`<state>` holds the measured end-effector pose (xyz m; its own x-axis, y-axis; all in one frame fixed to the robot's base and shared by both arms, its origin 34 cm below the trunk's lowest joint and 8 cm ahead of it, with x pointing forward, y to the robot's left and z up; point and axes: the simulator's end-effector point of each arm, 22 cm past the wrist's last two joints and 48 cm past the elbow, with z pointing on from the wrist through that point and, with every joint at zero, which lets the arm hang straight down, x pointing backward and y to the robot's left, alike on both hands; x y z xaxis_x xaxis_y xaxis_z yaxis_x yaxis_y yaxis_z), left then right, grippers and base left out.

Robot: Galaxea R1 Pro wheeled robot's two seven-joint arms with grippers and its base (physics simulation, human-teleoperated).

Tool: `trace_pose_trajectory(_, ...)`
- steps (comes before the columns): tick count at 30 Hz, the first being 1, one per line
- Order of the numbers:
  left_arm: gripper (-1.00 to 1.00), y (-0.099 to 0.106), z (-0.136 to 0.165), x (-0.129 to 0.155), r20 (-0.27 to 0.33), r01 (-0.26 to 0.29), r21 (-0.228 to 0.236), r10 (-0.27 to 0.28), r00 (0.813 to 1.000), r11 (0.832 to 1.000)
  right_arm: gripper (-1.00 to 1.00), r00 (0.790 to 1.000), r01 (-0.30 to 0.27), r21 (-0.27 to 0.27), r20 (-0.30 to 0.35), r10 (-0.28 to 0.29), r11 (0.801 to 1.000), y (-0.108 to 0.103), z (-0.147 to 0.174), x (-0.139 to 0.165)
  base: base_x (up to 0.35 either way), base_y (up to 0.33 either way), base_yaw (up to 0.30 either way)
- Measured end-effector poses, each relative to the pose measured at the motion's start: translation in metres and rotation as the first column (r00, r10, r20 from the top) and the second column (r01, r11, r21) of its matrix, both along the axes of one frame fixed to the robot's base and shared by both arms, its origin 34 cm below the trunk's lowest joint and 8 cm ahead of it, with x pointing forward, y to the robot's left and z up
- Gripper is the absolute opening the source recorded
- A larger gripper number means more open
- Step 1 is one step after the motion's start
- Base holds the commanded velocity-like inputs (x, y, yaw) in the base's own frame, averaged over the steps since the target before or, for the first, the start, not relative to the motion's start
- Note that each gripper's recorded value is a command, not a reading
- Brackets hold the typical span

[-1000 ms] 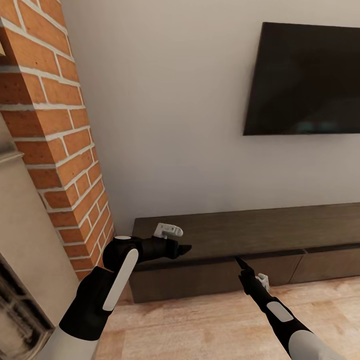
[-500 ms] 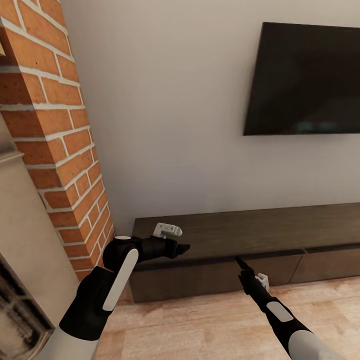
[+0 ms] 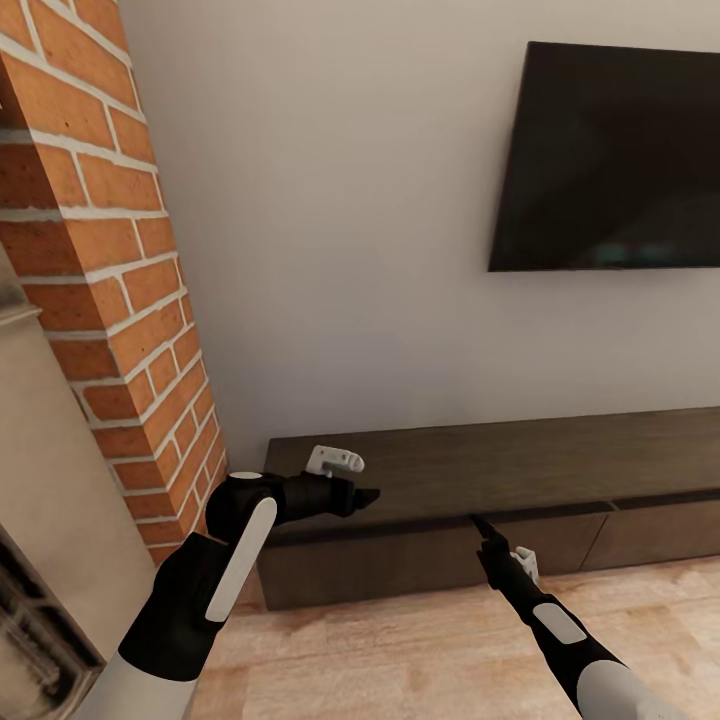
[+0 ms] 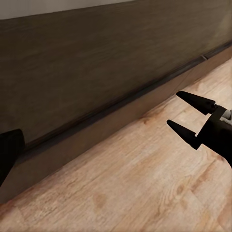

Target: Place each of the two pumpkins and all three candles from the living room inside a cabinet in the living room (use any cabinet), then make sure every cabinet is closed, and position the cauldron so it is next to a table in the living room.

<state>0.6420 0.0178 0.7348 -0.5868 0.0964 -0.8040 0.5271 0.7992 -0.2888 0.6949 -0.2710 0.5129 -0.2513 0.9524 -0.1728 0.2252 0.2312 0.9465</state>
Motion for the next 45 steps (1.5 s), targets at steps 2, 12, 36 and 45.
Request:
trace_pose_trajectory(2,1.0,0.0,0.0,0.0,0.0,0.0,0.0,0.0,1.0,1.0,1.0,1.0,0.0,0.0,0.0,0.0,1.0,0.0,0.0,0.0,0.005,0.0,0.0)
trace_pose_trajectory(12,1.0,0.0,-0.013,-0.003,0.0,0.0,-0.001,0.0,1.0,1.0,1.0,1.0,0.0,0.0,0.0,0.0,1.0,0.0,-0.013,-0.003,0.001,0.0,0.0)
trace_pose_trajectory(36,1.0,0.0,-0.066,-0.016,0.0,0.0,-0.002,0.0,1.0,1.0,1.0,0.993,-0.063,0.079,0.106,0.055,0.995,0.009,-0.042,-0.017,0.0,0.0,0.0)
trace_pose_trajectory(45,1.0,0.0,-0.086,-0.021,0.0,0.0,-0.003,0.0,1.0,1.0,1.0,0.99,-0.076,0.089,0.127,0.064,0.993,0.009,-0.056,-0.021,0.0,0.0,0.0)
